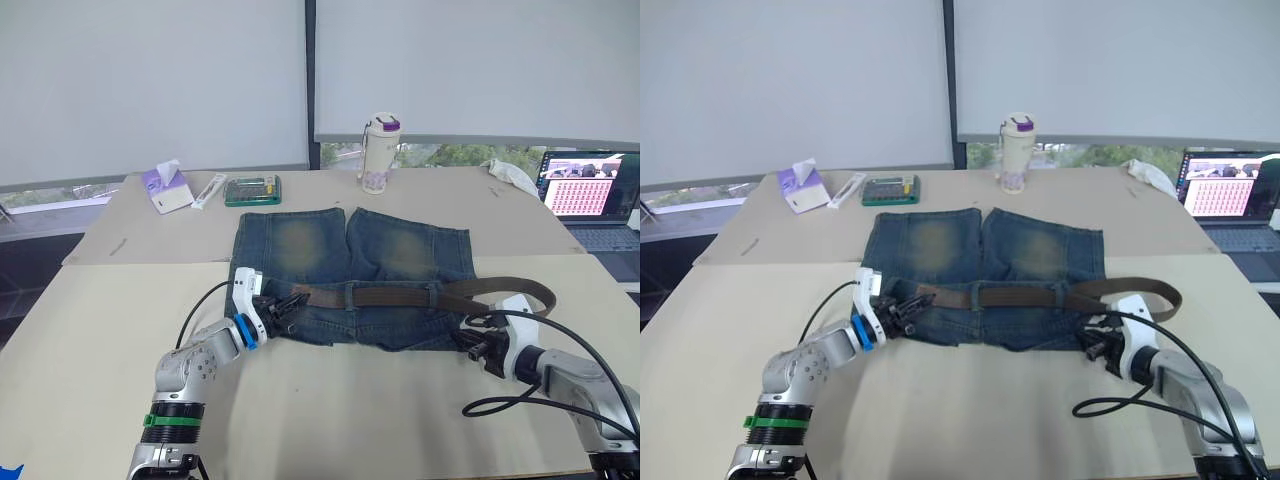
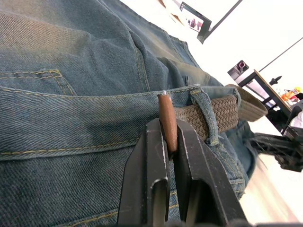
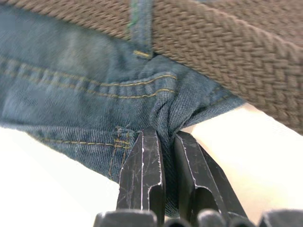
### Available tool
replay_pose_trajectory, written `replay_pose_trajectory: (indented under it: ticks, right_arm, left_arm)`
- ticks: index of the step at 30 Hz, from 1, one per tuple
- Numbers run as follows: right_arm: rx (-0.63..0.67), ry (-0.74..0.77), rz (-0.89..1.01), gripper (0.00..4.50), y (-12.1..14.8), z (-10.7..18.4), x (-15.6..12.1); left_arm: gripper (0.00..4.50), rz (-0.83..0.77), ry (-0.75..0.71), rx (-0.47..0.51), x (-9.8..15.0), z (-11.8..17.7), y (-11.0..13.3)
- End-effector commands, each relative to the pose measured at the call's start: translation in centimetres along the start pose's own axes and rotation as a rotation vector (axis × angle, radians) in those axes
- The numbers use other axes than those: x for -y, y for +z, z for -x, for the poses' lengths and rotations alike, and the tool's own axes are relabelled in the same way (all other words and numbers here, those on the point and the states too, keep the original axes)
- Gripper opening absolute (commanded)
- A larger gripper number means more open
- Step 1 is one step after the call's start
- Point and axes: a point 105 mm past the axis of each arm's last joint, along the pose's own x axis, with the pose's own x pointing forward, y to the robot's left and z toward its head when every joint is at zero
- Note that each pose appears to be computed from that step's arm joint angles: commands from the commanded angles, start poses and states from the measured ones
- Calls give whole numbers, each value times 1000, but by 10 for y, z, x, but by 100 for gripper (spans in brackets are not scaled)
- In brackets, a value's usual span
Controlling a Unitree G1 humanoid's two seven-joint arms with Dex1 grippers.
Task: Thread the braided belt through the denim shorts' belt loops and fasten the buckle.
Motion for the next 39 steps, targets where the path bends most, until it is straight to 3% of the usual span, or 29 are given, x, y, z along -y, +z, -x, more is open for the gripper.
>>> replay_pose_trajectory:
  ticks: [1, 5, 11, 21, 25, 27, 31, 34, 37, 39]
  right_arm:
    - [-71, -259, -52, 2, -23, 18, 49]
    - [-67, -327, -100, 2, -30, 38, 64]
    - [-68, -425, -138, 2, -43, 76, 84]
    - [-120, -615, -161, 2, -67, 130, 111]
    - [-75, -631, -150, 2, -61, 136, 115]
    - [28, -578, -88, 102, -38, 132, 111]
    - [160, -550, -32, 237, -5, 135, 110]
    - [186, -495, 0, 344, 13, 145, 107]
    - [170, -257, 31, 446, 37, 154, 76]
    - [173, -104, 42, 446, 53, 148, 45]
  left_arm:
    - [0, -46, -28, 32, 9, -3, 12]
    - [0, -49, -29, 34, 12, -8, 14]
    - [0, -40, -122, -7, 45, -20, 5]
    - [0, -34, -151, -37, 55, -26, -3]
    - [0, -28, -161, -42, 58, -28, -6]
    - [0, -23, -162, -42, 58, -28, -6]
    - [0, -18, -155, -34, 57, -29, -5]
    - [0, -15, -150, -27, 57, -28, -3]
    - [0, -15, -151, -18, 58, -28, -1]
    - [0, -3, -153, -9, 59, -27, 0]
